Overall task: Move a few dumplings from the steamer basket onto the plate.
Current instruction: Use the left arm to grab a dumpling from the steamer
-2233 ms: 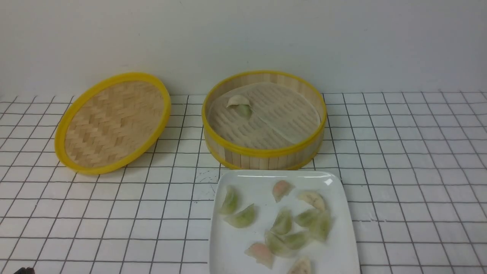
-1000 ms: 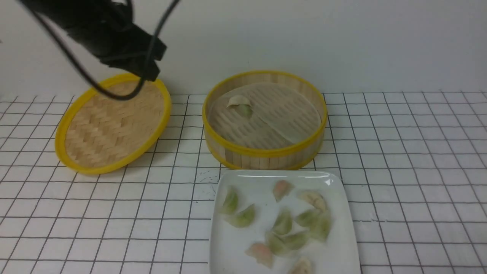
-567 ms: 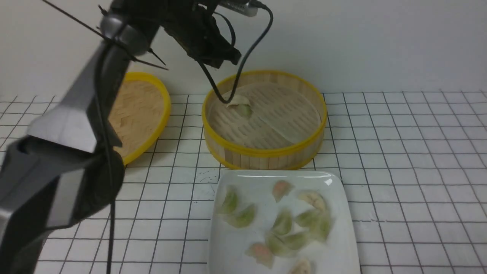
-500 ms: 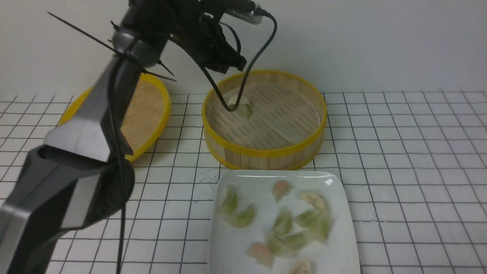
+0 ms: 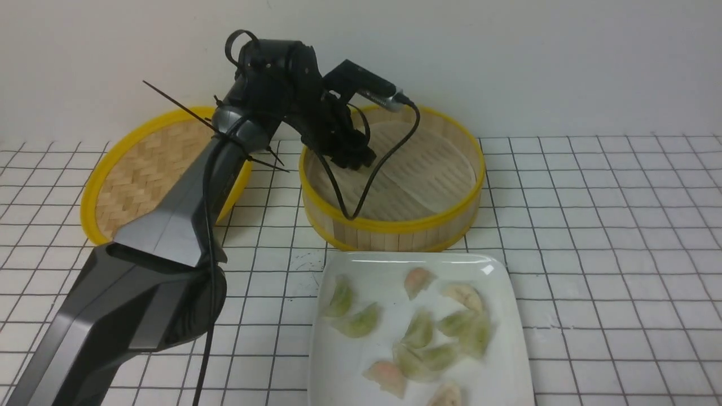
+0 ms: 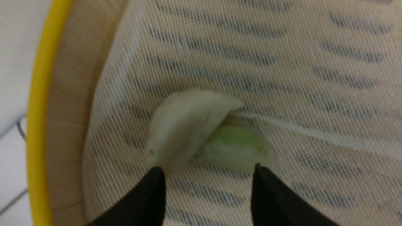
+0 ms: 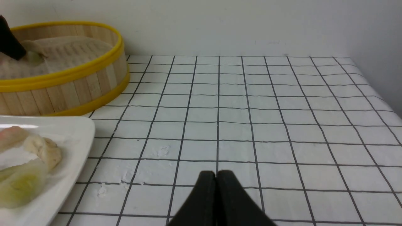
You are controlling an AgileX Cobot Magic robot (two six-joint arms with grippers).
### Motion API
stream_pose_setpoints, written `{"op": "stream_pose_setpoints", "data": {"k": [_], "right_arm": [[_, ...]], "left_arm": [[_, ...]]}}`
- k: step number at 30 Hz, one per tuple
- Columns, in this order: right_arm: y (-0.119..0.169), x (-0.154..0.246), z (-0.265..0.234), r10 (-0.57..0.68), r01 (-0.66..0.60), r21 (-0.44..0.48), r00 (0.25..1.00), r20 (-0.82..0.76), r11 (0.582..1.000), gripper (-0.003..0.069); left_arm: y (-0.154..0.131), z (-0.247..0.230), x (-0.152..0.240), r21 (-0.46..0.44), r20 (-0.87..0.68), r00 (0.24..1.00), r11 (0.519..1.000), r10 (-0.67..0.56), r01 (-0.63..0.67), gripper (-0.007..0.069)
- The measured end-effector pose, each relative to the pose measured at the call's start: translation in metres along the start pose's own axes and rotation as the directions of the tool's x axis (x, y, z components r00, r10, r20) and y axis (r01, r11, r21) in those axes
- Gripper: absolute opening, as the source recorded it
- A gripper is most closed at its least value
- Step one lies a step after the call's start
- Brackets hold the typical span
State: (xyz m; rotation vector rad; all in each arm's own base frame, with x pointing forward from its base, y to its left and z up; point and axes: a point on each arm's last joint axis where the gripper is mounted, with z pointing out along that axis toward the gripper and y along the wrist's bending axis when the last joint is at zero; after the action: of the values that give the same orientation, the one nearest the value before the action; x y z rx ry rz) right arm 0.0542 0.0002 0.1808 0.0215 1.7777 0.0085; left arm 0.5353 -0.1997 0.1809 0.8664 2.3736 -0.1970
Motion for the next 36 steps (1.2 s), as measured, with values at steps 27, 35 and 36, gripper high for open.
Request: {"op": "stream_pose_setpoints", "data": {"k": [27,35,36], "right_arm": [[0.0,0.0,0.0,0.0,0.0,0.0,1.0,0.0,1.0,-0.0015],[0.0,0.0,0.0,0.0,0.0,0.0,1.0,0.0,1.0,-0.0015],[0.0,0.0,0.0,0.0,0.0,0.0,1.0,0.0,1.0,-0.0015]], "left_arm": [[-0.003,-0.008,-0.008,-0.001,0.043,0.999,1.0,-0.026,0.027,0.0201],[-0.015,-0.121,-0.052,0.043,0.182,0.981,0.998,-0.06,0.053,0.02],[-0.017,-0.133,-0.056,0.054,0.202,0.976,0.996,-0.081,0.071,0.0197]]}}
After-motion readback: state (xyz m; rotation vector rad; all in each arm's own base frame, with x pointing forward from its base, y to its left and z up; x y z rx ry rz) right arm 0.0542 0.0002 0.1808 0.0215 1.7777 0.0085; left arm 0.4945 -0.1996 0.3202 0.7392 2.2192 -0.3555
